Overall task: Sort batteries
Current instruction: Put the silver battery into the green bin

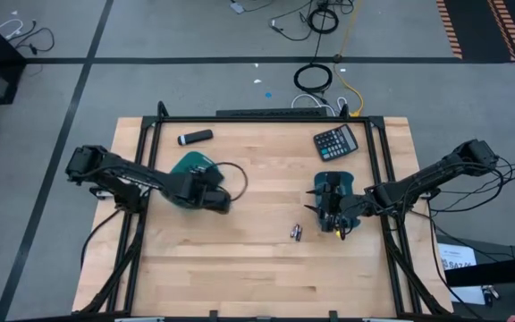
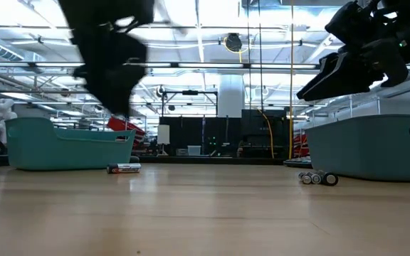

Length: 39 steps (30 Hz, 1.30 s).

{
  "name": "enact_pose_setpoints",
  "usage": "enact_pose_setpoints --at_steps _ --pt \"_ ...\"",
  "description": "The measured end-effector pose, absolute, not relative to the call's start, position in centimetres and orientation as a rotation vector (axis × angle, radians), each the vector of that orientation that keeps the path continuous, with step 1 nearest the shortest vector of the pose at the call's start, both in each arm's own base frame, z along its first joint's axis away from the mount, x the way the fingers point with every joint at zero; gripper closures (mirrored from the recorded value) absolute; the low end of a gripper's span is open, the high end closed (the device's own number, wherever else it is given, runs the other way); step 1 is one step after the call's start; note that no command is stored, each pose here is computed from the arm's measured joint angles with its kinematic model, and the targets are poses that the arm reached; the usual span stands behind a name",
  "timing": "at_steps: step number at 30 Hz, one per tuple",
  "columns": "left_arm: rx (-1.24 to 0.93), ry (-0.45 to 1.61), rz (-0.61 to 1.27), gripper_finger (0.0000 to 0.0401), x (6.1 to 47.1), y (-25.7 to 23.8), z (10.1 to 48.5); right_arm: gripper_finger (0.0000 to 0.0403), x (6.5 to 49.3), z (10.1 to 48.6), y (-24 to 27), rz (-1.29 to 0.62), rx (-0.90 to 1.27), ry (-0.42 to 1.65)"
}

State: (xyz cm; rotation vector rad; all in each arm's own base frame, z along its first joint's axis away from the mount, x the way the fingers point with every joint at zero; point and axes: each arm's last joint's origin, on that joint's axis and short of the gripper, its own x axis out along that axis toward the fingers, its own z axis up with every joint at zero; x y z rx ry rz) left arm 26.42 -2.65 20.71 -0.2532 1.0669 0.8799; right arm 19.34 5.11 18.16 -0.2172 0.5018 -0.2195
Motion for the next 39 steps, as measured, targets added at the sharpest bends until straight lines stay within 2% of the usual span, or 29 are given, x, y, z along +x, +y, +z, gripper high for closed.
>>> enact_pose_setpoints --at_steps 3,6,14,23,28,31,36,39 --pt "-0.294 0.933 0.703 0.0158 28.6 -3.6 21.2 0.0216 19.3 18.1 5.1 -0.220 -0.219 0.509" --pt "-0.355 0.921 0.619 0.0178 29.2 -3.9 21.2 0.0216 19.2 18.0 5.1 -0.226 -0.204 0.518" --pt "-0.390 1.110 0.558 0.0189 29.8 -4.2 18.3 0.0216 19.2 18.1 4.9 -0.312 -0.203 0.498" --pt "-0.283 1.309 0.563 0.0189 29.9 -4.2 14.6 0.0216 19.5 18.7 4.9 -0.354 -0.178 0.427" --pt "-0.219 1.371 0.505 0.0192 30.5 -4.4 12.9 0.0216 19.6 18.8 4.9 -0.353 -0.181 0.416" --pt "-0.125 1.417 0.418 0.0226 30.6 -4.8 12.2 0.0216 19.6 18.9 4.9 -0.351 -0.184 0.407" --pt "-0.043 1.422 0.378 0.0359 30.6 -5.3 11.9 0.0216 19.7 19.0 4.9 -0.350 -0.186 0.399" --pt "-0.015 1.418 0.393 0.0360 30.7 -5.5 12.1 0.0216 19.7 19.0 4.9 -0.350 -0.186 0.398"
